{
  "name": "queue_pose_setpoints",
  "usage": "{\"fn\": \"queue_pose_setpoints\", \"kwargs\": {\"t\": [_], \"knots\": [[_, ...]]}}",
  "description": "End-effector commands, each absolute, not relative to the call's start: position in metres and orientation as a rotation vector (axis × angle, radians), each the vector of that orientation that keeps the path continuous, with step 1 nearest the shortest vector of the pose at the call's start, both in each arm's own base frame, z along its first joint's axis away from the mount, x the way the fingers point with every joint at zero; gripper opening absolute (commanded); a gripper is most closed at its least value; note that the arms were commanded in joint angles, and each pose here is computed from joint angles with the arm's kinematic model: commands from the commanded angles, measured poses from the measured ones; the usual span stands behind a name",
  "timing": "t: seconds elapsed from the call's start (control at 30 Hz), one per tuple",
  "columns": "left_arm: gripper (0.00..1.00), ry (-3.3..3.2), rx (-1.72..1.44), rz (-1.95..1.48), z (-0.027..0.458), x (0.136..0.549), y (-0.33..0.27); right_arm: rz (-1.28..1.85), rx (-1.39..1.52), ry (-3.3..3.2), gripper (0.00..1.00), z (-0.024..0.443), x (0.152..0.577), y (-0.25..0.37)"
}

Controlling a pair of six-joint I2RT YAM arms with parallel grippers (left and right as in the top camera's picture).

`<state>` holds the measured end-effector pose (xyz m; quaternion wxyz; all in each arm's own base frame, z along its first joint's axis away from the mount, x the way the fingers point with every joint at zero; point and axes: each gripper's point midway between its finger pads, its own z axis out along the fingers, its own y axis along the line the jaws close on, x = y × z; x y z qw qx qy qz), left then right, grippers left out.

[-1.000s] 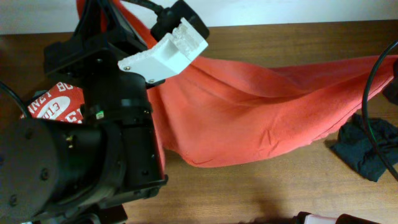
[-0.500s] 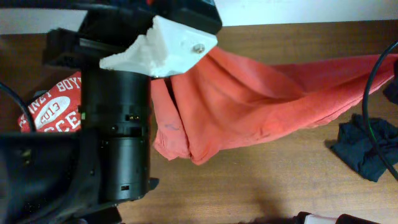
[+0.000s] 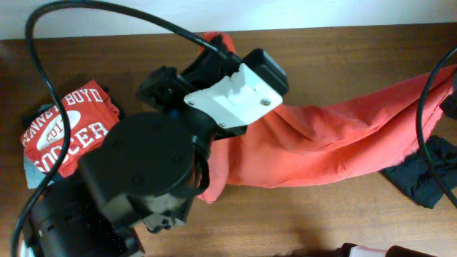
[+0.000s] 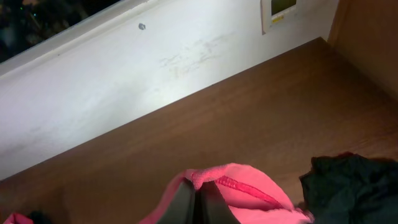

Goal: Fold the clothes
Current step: 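Lower the shirt onto the table center with both grippers and release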

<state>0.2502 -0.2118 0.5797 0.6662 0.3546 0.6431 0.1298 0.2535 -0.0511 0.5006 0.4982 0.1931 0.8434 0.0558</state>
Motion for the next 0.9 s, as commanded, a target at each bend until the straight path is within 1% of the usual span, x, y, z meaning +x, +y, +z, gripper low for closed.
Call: {"fn": "queue_pose_setpoints", "kwargs": {"t": [0.0,0.2,0.3,0.43,0.5,0.6,0.7,0.87], "knots": [[0.00,1.571,0.619,0.157,0.573,0.257,-0.188,0.117,0.478,2.009,0.04,0.508,0.247,-0.053],[0.00,1.811,0.588,0.018,0.522,0.278,-0.157,0.105,0.489,2.016,0.04,0.505,0.246,-0.055],[0.00,1.918,0.502,-0.014,0.505,0.295,-0.123,0.089,0.504,2.027,0.04,0.502,0.244,-0.058],[0.00,2.044,0.345,0.037,0.483,0.318,-0.074,0.081,0.527,2.060,0.04,0.494,0.244,-0.060],[0.00,2.100,0.305,0.051,0.470,0.330,-0.059,0.083,0.532,2.075,0.04,0.491,0.248,-0.061],[0.00,2.155,0.294,0.055,0.452,0.353,-0.049,0.086,0.546,2.113,0.04,0.480,0.258,-0.064],[0.00,2.175,0.348,0.096,0.434,0.388,-0.050,0.062,0.580,2.169,0.04,0.464,0.276,-0.075],[0.00,2.173,0.391,0.125,0.408,0.443,-0.058,0.039,0.621,2.256,0.04,0.435,0.314,-0.092]]}}
